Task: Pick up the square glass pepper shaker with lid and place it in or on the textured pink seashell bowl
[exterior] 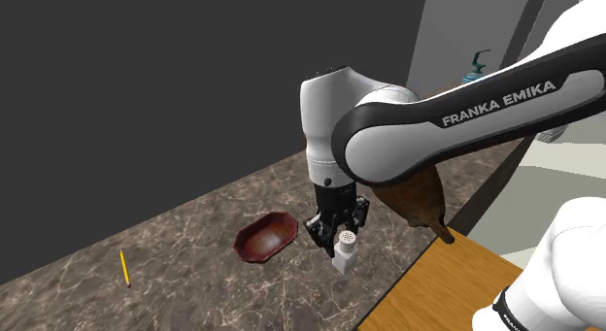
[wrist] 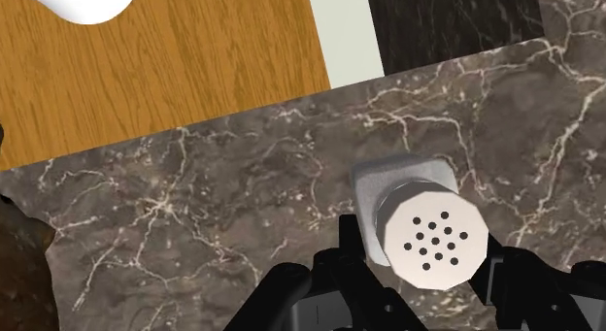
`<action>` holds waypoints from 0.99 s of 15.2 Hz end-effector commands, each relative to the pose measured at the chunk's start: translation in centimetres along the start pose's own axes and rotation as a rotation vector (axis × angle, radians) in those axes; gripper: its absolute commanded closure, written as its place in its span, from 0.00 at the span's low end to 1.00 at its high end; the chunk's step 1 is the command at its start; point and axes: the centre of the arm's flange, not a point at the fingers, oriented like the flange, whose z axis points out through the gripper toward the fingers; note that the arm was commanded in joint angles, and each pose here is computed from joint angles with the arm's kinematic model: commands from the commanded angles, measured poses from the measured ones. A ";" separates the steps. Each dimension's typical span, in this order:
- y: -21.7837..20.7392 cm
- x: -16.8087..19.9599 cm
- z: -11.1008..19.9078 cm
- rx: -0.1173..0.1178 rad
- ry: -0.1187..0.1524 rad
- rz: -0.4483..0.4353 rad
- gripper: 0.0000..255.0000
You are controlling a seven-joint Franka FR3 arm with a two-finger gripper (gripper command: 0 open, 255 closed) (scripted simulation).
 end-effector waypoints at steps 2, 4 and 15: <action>0.0 -0.3 -1.6 0.000 0.000 0.000 1.00; 0.0 -0.5 -2.6 0.000 0.000 0.000 1.00; -5.3 9.6 -5.7 0.000 0.000 0.000 1.00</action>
